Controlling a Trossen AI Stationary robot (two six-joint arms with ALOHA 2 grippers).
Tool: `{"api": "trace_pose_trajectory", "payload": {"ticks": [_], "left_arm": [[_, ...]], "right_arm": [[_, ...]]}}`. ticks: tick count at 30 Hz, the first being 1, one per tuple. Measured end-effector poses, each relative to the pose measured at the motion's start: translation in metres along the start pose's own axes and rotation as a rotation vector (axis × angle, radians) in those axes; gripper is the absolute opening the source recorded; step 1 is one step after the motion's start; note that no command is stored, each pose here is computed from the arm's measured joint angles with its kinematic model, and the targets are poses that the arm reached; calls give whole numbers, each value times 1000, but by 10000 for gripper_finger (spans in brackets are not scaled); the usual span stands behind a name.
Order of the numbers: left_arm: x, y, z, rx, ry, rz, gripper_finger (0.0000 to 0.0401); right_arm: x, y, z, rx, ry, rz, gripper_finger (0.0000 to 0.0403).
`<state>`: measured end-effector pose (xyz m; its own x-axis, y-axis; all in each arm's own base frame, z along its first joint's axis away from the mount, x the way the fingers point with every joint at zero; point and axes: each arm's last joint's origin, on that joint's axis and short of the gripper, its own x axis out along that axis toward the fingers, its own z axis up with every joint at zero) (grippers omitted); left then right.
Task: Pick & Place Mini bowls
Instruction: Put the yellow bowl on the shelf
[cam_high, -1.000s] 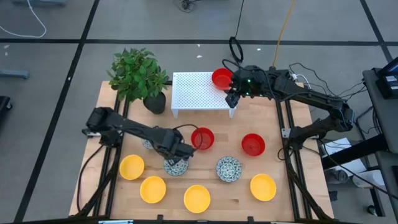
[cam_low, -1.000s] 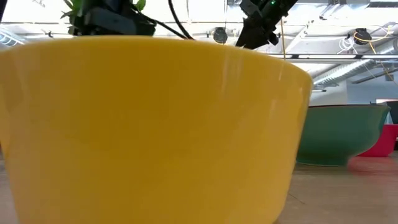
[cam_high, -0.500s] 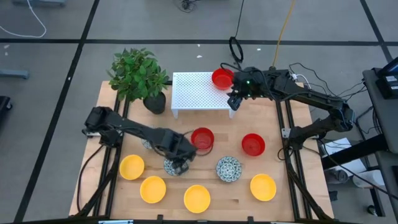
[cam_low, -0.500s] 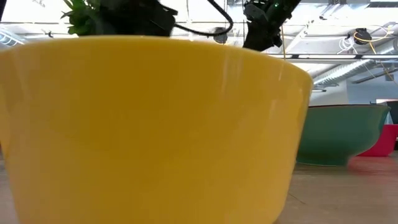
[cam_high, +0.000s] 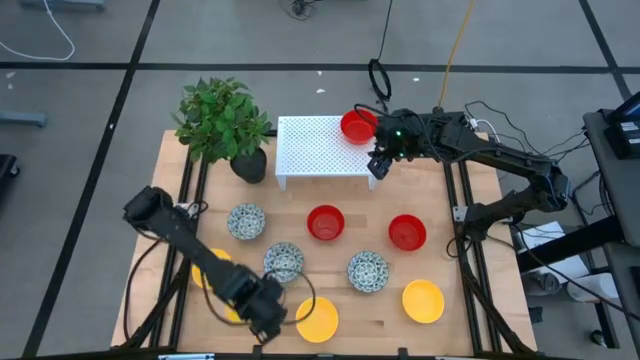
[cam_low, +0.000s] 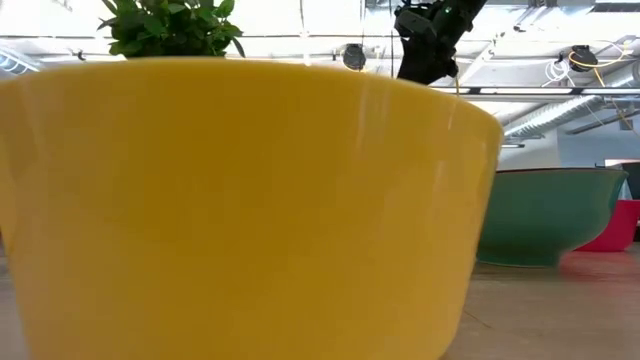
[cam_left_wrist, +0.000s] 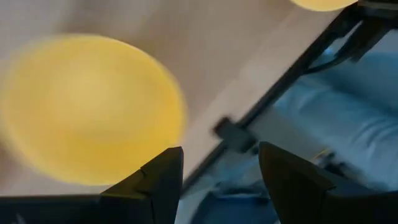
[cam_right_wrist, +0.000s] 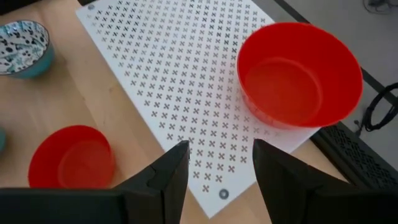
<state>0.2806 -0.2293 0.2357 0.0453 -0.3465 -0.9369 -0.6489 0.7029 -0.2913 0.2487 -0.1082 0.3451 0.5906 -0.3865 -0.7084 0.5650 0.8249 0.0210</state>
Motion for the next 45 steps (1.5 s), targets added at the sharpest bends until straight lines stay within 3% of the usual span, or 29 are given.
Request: {"api": "trace_pose_trajectory", "payload": {"ticks": [3,6,9,12,18,22,26,34,38,45], "left_arm": [[22,-10,-10,-82,-28,-16,214],[47,-11,-15,-169,-27,51,214],[68,-9,-13,-250,-20,115,214],[79,-11,-8,-287,-2,104,214],[68,-26,-3,-206,-25,-73,214],[48,-25,-2,-192,-114,-102,214],[29,-14,0,-217,-215,-44,214],[20,14,-4,-241,-253,238,214],[28,19,-1,-210,-257,259,214],[60,32,6,-256,-205,181,214]], "right_arm": [[0,0,1,1,-14,3,164],[0,1,4,5,-41,8,164],[0,1,5,7,-55,11,164],[0,1,6,8,-64,13,164],[-1,4,6,-3,-69,21,164],[-1,9,5,-29,-66,34,164],[-2,13,5,-40,-65,44,164],[-2,13,4,-43,-62,46,164],[-2,13,4,-43,-60,45,164],[-2,13,4,-47,-58,43,164]]}}
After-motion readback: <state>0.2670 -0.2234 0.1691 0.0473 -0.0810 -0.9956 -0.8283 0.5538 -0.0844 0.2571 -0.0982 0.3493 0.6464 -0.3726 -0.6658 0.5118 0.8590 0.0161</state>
